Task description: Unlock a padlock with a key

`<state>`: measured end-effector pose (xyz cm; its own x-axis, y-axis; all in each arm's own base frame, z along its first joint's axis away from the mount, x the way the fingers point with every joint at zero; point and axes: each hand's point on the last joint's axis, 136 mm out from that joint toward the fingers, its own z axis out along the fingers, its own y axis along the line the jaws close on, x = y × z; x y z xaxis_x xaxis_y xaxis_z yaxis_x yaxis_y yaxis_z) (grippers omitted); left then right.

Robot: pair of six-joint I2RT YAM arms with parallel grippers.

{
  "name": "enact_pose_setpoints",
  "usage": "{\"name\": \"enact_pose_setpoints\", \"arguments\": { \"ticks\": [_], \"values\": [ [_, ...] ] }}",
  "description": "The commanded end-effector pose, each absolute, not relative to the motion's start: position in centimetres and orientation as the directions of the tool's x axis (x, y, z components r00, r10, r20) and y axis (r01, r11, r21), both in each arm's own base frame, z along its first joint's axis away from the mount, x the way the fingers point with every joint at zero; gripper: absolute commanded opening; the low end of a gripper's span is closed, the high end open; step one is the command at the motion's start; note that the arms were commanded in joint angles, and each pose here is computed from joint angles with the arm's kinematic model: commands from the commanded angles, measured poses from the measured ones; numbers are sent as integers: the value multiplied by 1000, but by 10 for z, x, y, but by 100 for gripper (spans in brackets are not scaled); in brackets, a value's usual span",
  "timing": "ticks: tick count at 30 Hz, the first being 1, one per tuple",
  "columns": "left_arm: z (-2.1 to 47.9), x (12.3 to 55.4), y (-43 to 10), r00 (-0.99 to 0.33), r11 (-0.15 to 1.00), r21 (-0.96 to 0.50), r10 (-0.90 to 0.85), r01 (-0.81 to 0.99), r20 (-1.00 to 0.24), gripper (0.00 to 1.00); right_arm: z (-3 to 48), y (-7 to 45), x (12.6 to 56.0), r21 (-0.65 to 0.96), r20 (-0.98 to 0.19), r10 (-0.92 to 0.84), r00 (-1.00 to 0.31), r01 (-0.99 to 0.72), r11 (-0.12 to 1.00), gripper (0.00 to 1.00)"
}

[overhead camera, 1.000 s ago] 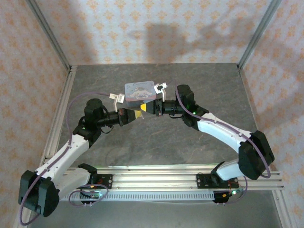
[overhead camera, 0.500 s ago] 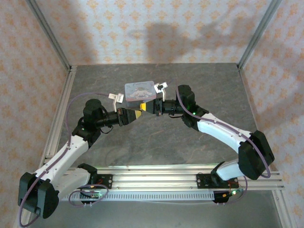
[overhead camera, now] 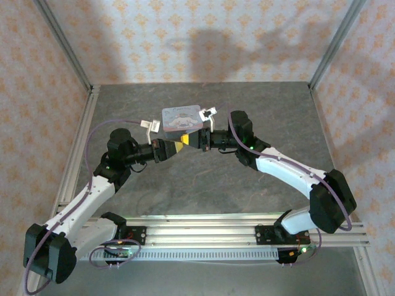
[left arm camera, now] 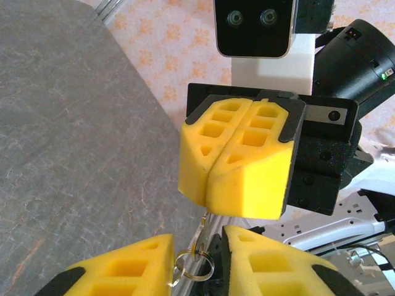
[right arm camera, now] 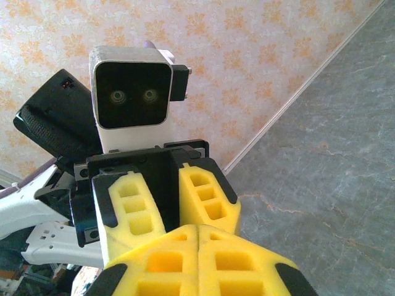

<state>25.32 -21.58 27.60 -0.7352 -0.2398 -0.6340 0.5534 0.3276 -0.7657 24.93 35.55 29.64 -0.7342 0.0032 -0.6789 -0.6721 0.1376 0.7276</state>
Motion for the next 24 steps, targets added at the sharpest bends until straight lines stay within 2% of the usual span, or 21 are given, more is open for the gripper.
{"name": "enact_pose_setpoints", "arguments": {
  "ticks": [1, 8, 15, 18, 20, 24],
  "values": [
    [289, 255, -216, -704, 311, -743, -248, 593, -666, 20, 303, 358, 246, 707, -704, 8, -710, -699, 103, 0],
    [283, 252, -215, -710, 321, -742, -236, 588, -664, 0, 303, 358, 249, 703, -707, 22, -706, -701, 118, 0],
    [282, 251, -215, -705, 335, -734, -228, 591, -672, 0, 301, 358, 251, 709, -702, 27, -712, -694, 122, 0],
    [278, 254, -211, -699, 371, -724, -227, 582, -678, 0, 298, 356, 256, 711, -698, 42, -715, -685, 159, 0],
    [275, 255, -208, -690, 397, -711, -224, 581, -689, 0, 295, 354, 259, 705, -702, 47, -711, -683, 189, 6],
    [266, 259, -198, -675, 463, -684, -218, 564, -704, 0, 293, 346, 268, 697, -701, 59, -710, -666, 266, 31]
  ]
}}
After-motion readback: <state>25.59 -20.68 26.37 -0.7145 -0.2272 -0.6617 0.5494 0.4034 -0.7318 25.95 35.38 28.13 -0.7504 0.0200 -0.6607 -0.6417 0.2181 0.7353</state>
